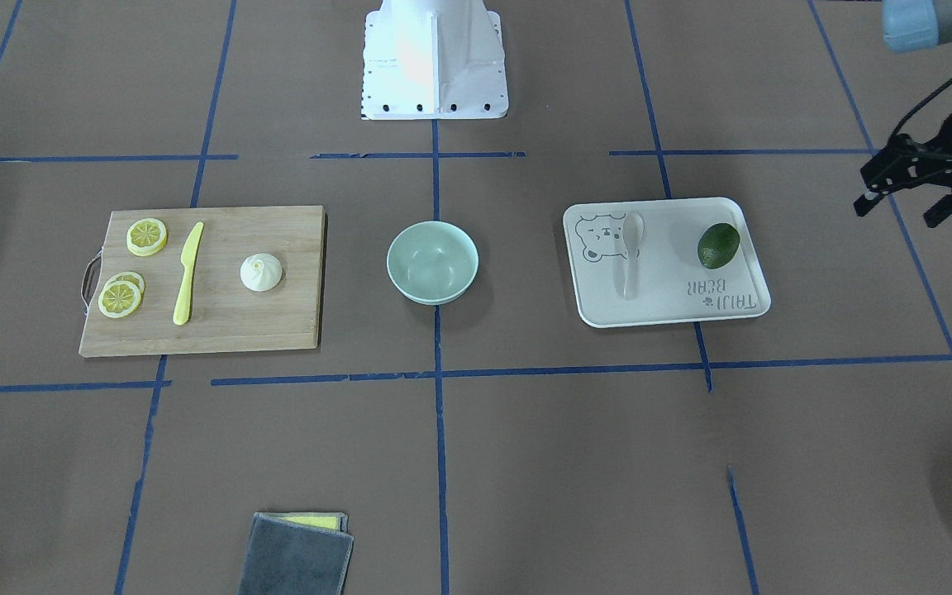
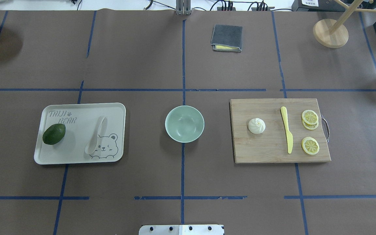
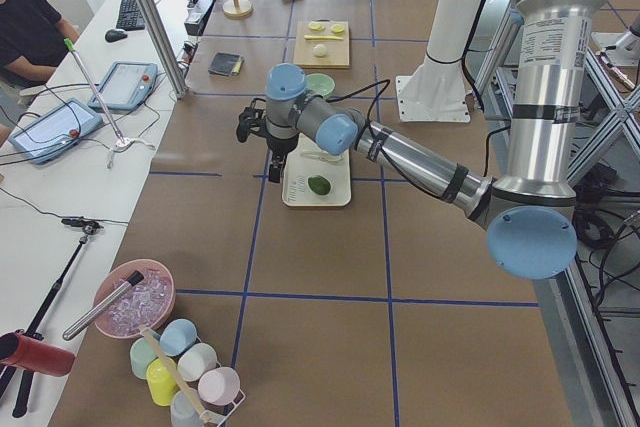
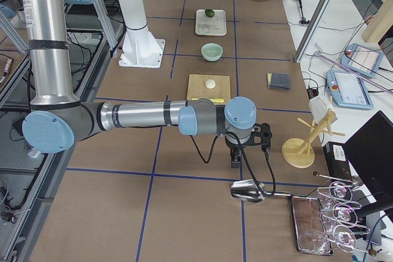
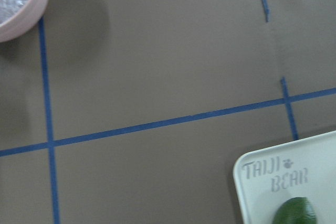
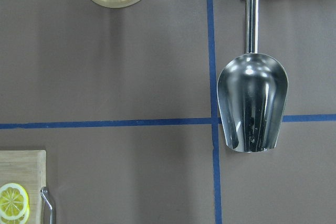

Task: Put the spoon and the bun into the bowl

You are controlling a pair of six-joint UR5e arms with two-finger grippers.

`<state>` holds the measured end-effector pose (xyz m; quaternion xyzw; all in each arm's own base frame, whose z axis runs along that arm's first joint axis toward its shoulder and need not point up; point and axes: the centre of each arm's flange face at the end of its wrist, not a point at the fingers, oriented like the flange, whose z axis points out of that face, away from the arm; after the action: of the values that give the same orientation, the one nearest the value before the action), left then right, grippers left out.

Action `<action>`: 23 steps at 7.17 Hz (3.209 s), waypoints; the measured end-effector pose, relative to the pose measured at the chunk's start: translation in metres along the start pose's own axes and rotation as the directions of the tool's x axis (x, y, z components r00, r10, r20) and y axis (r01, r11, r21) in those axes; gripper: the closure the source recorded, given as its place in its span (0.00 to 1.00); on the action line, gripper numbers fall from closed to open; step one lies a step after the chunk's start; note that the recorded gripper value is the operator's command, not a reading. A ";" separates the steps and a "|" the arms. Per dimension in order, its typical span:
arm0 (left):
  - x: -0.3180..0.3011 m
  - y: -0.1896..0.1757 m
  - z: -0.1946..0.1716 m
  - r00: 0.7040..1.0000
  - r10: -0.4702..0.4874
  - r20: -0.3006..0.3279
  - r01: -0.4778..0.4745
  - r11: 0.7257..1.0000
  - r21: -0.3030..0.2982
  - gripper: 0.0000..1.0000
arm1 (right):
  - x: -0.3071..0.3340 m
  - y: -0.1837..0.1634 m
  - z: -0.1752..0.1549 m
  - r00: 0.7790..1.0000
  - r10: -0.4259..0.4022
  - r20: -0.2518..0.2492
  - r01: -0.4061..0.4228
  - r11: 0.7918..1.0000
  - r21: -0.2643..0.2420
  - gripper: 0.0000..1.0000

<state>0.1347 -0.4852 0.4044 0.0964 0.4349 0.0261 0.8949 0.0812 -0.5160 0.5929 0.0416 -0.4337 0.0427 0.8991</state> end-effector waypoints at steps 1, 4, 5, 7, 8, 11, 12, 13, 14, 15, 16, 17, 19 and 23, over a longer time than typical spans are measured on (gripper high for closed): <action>0.042 -0.002 0.024 1.000 -0.016 -0.008 0.016 1.000 -0.005 0.01 | -0.001 -0.001 0.000 1.000 0.002 0.002 -0.002 1.000 0.011 0.00; 0.135 -0.005 0.107 0.999 -0.035 0.000 0.035 0.999 0.019 0.01 | 0.000 -0.001 0.002 1.000 0.029 0.007 -0.029 0.999 0.033 0.00; 0.152 -0.003 0.129 0.999 -0.038 0.006 0.038 0.999 0.010 0.01 | 0.001 -0.001 0.008 0.999 0.033 0.007 -0.033 0.999 0.025 0.00; 0.180 0.017 0.166 1.000 -0.002 0.018 0.003 1.000 -0.013 0.01 | -0.006 -0.005 0.013 1.000 0.020 0.009 -0.020 1.000 0.018 0.00; 0.189 0.026 0.183 0.999 0.015 0.035 -0.014 1.000 -0.020 0.01 | -0.011 -0.008 0.013 1.000 0.007 0.010 -0.007 1.000 0.019 0.00; 0.195 0.041 0.219 0.996 0.040 0.086 -0.037 0.999 -0.036 0.06 | -0.038 -0.024 0.013 0.999 -0.044 0.012 0.044 0.999 0.024 0.00; 0.195 0.043 0.223 0.995 0.043 0.092 -0.040 0.999 -0.037 0.12 | -0.045 -0.026 0.013 0.999 -0.049 0.012 0.049 0.999 0.024 0.00; 0.195 0.044 0.224 0.995 0.044 0.094 -0.040 0.998 -0.039 0.15 | -0.059 -0.030 0.015 0.999 -0.042 0.014 0.042 0.999 0.023 0.00; 0.195 0.044 0.225 0.995 0.044 0.094 -0.040 0.998 -0.040 0.16 | -0.083 -0.036 0.016 1.000 -0.023 0.019 0.023 0.999 0.022 0.00; 0.195 0.044 0.226 0.994 0.045 0.095 -0.041 0.998 -0.041 0.16 | -0.112 -0.039 0.020 1.000 -0.002 0.025 0.002 1.000 0.018 0.00; 0.196 0.045 0.227 0.994 0.047 0.095 -0.044 0.998 -0.043 0.16 | -0.139 -0.038 0.023 1.000 0.005 0.025 -0.006 1.000 0.018 0.00; 0.196 0.046 0.228 0.994 0.050 0.094 -0.046 0.998 -0.045 0.16 | -0.161 -0.035 0.024 1.000 0.008 0.024 -0.008 1.000 0.020 0.00; 0.199 0.050 0.230 0.995 0.053 0.090 -0.048 0.997 -0.053 0.16 | -0.186 -0.029 0.028 0.999 0.013 0.029 -0.014 1.000 0.015 0.00; 0.201 0.054 0.231 0.995 0.054 0.087 -0.049 0.997 -0.063 0.51 | -0.202 -0.031 0.027 0.999 0.000 0.037 -0.001 1.000 0.018 0.00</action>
<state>0.4423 -0.4408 0.3993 0.0814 0.3912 0.0581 0.9149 -0.0617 -0.5581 0.4508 0.0503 -0.4501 0.0461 0.8904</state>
